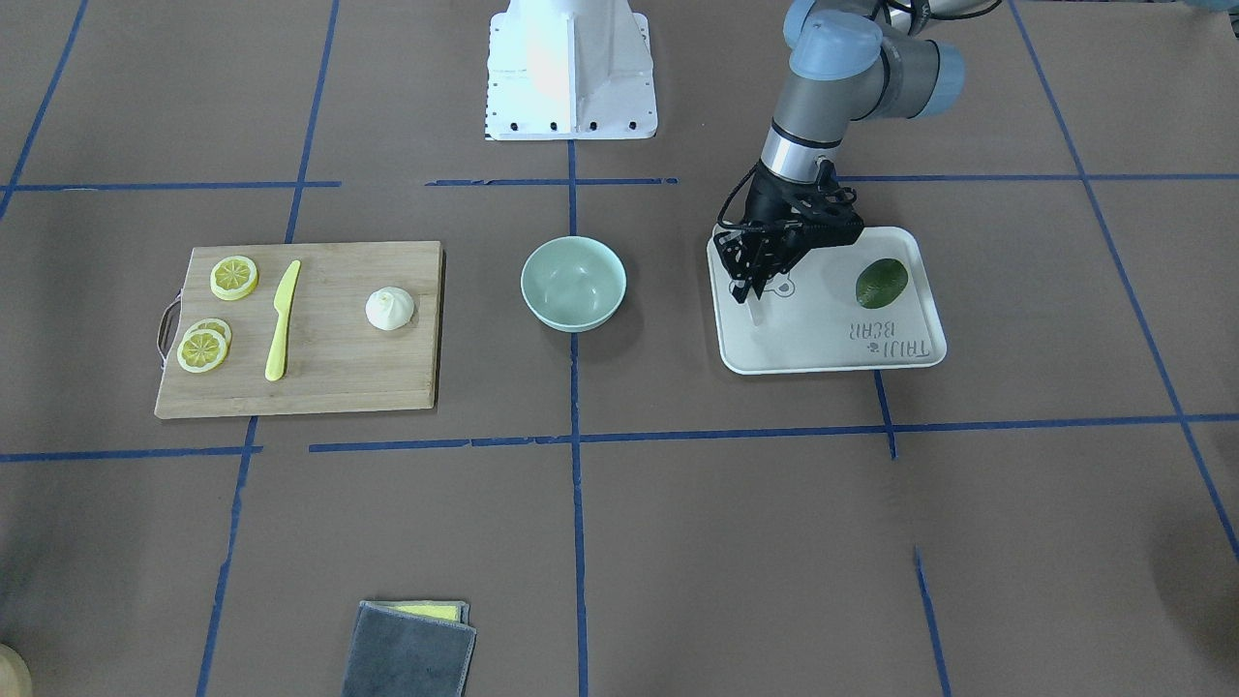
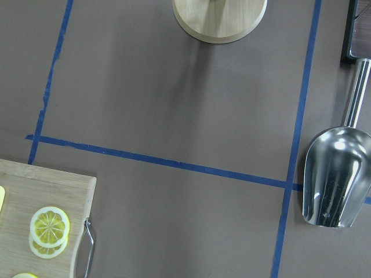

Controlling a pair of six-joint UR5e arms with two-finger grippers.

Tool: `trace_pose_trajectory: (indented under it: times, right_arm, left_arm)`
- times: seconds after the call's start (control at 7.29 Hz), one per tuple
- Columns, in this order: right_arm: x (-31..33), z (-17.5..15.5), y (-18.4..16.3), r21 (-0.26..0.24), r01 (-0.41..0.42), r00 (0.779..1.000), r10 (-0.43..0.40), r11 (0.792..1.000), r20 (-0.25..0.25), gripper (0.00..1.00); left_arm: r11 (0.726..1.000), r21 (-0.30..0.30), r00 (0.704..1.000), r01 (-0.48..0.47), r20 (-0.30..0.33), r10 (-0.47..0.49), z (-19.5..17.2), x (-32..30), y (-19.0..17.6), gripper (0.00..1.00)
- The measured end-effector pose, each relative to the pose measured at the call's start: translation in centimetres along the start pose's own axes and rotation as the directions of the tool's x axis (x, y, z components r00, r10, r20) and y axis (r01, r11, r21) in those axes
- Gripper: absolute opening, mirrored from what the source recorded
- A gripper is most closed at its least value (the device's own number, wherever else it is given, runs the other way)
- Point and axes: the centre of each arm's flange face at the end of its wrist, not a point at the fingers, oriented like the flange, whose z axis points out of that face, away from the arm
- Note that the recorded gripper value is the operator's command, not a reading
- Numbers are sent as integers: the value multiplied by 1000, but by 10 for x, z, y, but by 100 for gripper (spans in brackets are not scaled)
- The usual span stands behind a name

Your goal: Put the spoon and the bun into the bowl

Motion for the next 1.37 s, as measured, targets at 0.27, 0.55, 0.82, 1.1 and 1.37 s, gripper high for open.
trace_pose_trajectory:
  times: [0.27, 0.55, 0.82, 1.1, 1.37]
  right_arm:
    - [0, 0, 0, 0, 0, 1000, 0, 1000, 1, 100]
    - [-1, 0, 1, 0, -3, 1000, 3, 1000, 5, 100]
    - [-1, 0, 1, 0, -3, 1000, 3, 1000, 7, 100]
    - [-1, 0, 1, 0, -3, 1000, 3, 1000, 8, 100]
    - [-2, -1, 0, 1, -2, 1000, 2, 1000, 8, 100]
  left_arm:
    - [983, 25, 982, 182, 46, -183, 1, 75, 8, 0]
    - [966, 48, 963, 254, 85, -257, 15, 121, 30, 0]
    - [963, 34, 959, 268, 89, -270, 19, 140, 54, 43]
    - [964, 26, 960, 264, 88, -266, 22, 152, 63, 100]
    - [977, 21, 973, 214, 86, -215, 19, 153, 63, 100]
